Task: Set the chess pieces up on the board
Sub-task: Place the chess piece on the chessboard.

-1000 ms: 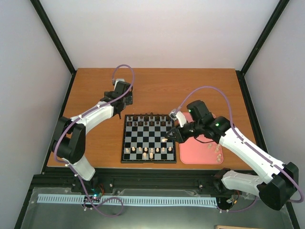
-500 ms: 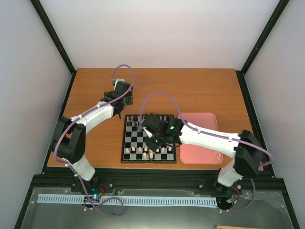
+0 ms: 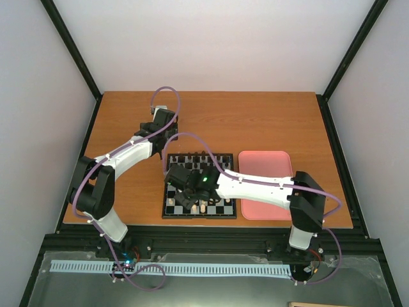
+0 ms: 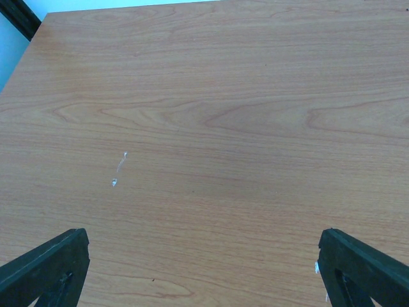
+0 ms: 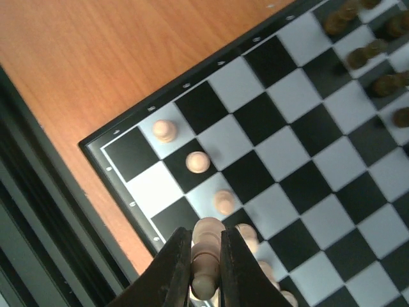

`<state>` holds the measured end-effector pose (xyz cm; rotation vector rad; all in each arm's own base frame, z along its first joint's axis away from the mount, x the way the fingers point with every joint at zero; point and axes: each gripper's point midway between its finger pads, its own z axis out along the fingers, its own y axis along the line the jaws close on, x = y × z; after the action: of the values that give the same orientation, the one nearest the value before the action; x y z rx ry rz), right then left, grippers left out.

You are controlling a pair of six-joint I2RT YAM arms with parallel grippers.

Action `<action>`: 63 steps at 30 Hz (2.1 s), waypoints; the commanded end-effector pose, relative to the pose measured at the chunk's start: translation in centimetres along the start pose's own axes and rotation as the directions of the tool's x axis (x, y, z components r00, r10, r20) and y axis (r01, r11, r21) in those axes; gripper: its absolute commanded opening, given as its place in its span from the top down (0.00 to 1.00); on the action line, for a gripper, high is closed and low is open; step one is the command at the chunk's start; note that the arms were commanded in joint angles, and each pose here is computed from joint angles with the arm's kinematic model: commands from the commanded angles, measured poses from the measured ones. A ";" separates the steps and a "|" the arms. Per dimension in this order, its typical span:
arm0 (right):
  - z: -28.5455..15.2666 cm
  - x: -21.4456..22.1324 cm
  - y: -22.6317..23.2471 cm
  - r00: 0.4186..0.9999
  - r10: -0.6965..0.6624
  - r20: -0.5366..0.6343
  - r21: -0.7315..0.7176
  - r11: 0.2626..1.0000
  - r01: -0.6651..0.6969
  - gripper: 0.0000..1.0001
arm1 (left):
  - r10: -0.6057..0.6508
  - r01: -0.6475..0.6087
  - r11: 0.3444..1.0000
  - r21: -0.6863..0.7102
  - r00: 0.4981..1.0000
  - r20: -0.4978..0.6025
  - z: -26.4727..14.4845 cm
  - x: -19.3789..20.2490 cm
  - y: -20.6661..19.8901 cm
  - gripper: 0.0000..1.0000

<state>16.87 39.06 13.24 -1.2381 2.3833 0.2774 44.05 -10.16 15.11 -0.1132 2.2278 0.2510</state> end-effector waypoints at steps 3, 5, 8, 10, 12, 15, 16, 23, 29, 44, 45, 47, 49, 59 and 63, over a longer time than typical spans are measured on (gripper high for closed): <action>1.3 1.0 2.7 0.997 -0.052 -0.049 -0.012 0.999 0.051 0.97 | -0.015 0.015 1.000 0.020 0.999 0.037 -0.8 -1.8 -0.5 0.00; 1.6 1.4 2.9 0.997 -0.052 -0.062 -0.009 0.999 0.052 0.97 | -0.020 0.019 1.000 0.024 0.999 0.042 -1.0 -1.9 -0.4 0.00; 2.0 1.7 3.5 0.996 -0.055 -0.070 -0.017 0.998 0.054 0.97 | -0.029 0.027 0.999 0.033 0.998 0.048 -1.3 -2.1 -0.4 0.00; 2.2 1.8 3.8 0.995 -0.065 -0.071 -0.011 0.998 0.064 0.97 | -0.031 0.029 0.999 0.036 0.998 0.048 -1.5 -2.1 -0.3 0.00; 2.6 1.8 3.9 0.995 -0.073 -0.073 0.012 0.997 0.075 0.97 | -0.033 0.031 0.999 0.038 0.998 0.050 -1.6 -2.1 -0.3 0.00; 3.3 2.0 4.2 0.993 -0.084 -0.087 0.019 0.996 0.086 0.97 | -0.036 0.034 0.999 0.042 0.998 0.052 -1.8 -2.1 -0.3 0.00; 3.6 2.1 4.2 0.992 -0.087 -0.095 0.022 0.996 0.089 0.97 | -0.036 0.034 0.999 0.042 0.998 0.052 -1.8 -2.2 -0.3 0.00; 4.3 2.4 3.9 0.990 -0.087 -0.108 0.051 0.994 0.093 0.97 | -0.037 0.035 0.998 0.042 0.998 0.055 -1.9 -2.3 -0.2 0.00; 4.8 2.7 3.8 0.989 -0.092 -0.118 0.056 0.994 0.099 0.97 | -0.034 0.032 0.999 0.042 0.998 0.052 -1.8 -2.2 -0.3 0.00; 6.0 4.1 4.6 0.985 -0.086 -0.148 0.009 0.996 0.088 0.97 | -0.031 0.029 0.999 0.039 0.998 0.049 -1.6 -2.0 -0.3 0.00; 6.0 4.1 4.5 0.986 -0.083 -0.146 0.014 0.996 0.086 0.97 | -0.031 0.029 0.999 0.039 0.998 0.049 -1.6 -2.0 -0.3 0.00; 6.0 4.1 4.4 0.986 -0.083 -0.144 0.016 0.996 0.086 0.96 | -0.031 0.029 0.999 0.039 0.998 0.050 -1.7 -2.1 -0.3 0.00; 5.9 4.1 4.2 0.987 -0.078 -0.140 0.026 0.996 0.082 0.96 | -0.033 0.031 0.999 0.039 0.998 0.052 -1.7 -2.1 -0.2 0.00; 6.0 3.9 3.4 0.989 -0.068 -0.132 0.056 0.996 0.075 0.96 | -0.031 0.029 0.999 0.040 0.998 0.053 -1.7 -2.2 -0.3 0.00; 5.9 3.8 2.8 0.991 -0.054 -0.125 0.070 0.996 0.063 0.95 | -0.030 0.028 0.999 0.037 0.998 0.054 -1.7 -2.2 -0.3 0.00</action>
<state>13.53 40.54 6.23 -1.3741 2.4323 0.1272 43.96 -10.36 16.00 -0.1135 2.2136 0.2227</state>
